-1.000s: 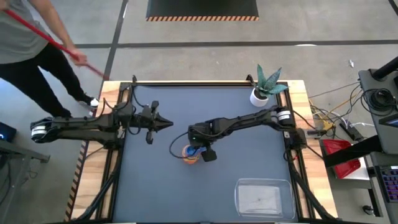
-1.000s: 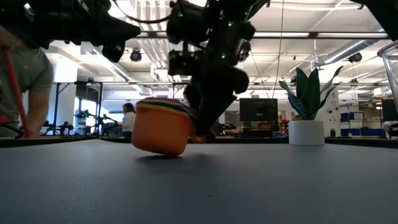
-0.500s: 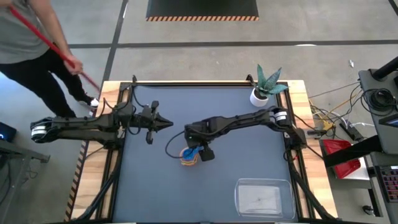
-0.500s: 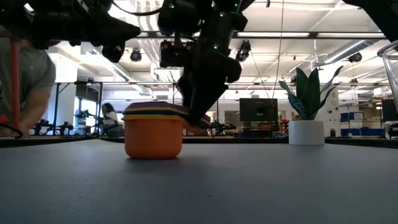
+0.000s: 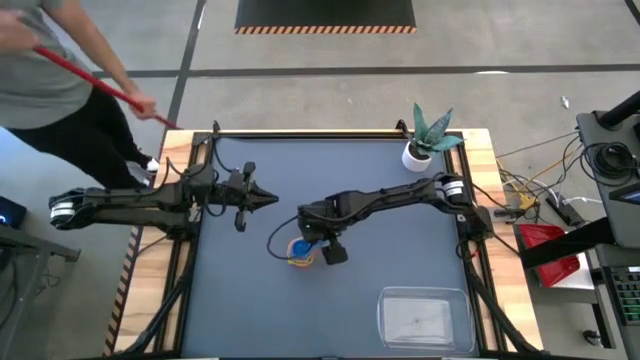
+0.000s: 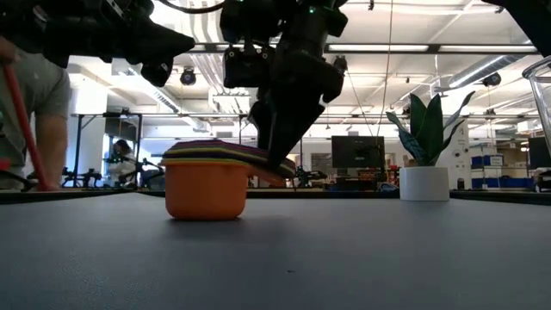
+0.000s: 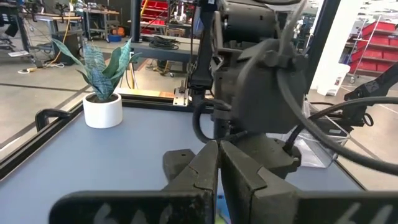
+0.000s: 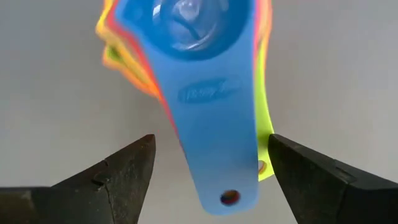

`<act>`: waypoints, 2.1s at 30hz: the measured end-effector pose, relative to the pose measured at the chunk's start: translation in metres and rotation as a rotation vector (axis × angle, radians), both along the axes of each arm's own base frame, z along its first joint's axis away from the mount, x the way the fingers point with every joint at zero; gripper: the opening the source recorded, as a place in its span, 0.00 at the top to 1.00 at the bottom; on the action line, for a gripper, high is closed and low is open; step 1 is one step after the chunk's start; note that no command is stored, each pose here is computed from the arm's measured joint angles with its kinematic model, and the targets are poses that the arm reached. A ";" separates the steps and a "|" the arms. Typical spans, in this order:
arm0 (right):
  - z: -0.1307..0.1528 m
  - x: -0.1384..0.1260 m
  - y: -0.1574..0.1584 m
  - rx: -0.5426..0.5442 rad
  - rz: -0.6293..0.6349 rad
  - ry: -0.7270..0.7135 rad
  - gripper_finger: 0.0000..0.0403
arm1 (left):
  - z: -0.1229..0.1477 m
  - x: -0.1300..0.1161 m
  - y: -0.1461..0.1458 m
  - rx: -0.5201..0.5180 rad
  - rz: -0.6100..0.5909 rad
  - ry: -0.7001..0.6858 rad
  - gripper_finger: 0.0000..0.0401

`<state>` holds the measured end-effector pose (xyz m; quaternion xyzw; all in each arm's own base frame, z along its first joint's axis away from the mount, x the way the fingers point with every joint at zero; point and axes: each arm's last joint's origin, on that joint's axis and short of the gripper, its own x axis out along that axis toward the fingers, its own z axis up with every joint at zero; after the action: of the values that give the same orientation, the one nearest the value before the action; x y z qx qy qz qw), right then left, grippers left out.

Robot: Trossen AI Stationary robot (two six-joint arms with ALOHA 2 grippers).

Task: Nest measuring cups in basket
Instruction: Put the nested measuring cups into the transparent bin

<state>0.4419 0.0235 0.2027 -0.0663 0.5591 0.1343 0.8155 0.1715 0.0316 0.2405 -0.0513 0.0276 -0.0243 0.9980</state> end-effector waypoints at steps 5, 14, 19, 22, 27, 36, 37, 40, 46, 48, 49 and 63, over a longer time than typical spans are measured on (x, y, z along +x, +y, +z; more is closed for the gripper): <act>0.000 -0.004 0.015 0.015 -0.011 0.037 0.26 | 0.000 0.000 0.000 0.001 0.000 0.000 1.00; 0.005 -0.001 0.022 -0.048 -0.067 0.003 0.22 | 0.000 0.000 0.000 0.001 0.000 0.000 1.00; 0.012 0.005 0.015 -0.039 -0.109 -0.048 0.19 | 0.000 0.000 0.000 -0.001 0.000 0.000 1.00; 0.013 0.007 0.016 0.009 -0.099 -0.068 0.16 | 0.000 0.000 0.000 -0.001 0.000 0.001 1.00; 0.007 0.011 0.018 0.063 -0.099 -0.067 0.12 | 0.000 0.000 0.000 0.000 0.000 0.003 1.00; -0.011 0.016 0.018 0.072 -0.126 -0.037 0.13 | -0.001 0.000 0.000 0.000 0.000 0.006 1.00; -0.013 0.017 0.018 0.073 -0.129 -0.034 0.13 | -0.001 0.000 0.000 0.000 -0.001 0.006 1.00; -0.020 0.018 0.018 0.072 -0.134 -0.018 0.18 | -0.001 0.000 0.000 -0.001 0.000 0.006 1.00; -0.030 0.020 0.019 0.069 -0.138 0.005 0.32 | -0.001 0.000 0.000 -0.003 -0.001 0.006 1.00; -0.030 0.020 0.019 0.072 -0.146 0.008 0.38 | -0.001 0.000 0.000 -0.002 0.000 0.005 1.00; -0.030 0.020 0.019 0.073 -0.149 0.006 0.41 | -0.001 0.000 0.000 -0.001 0.000 0.005 1.00; -0.022 0.019 0.020 0.083 -0.165 -0.006 0.67 | 0.000 0.000 0.000 0.000 -0.001 0.005 1.00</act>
<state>0.4607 0.0431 0.1802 0.0133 0.5542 0.0893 0.8275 0.1715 0.0316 0.2401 -0.0514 0.0300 -0.0246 0.9979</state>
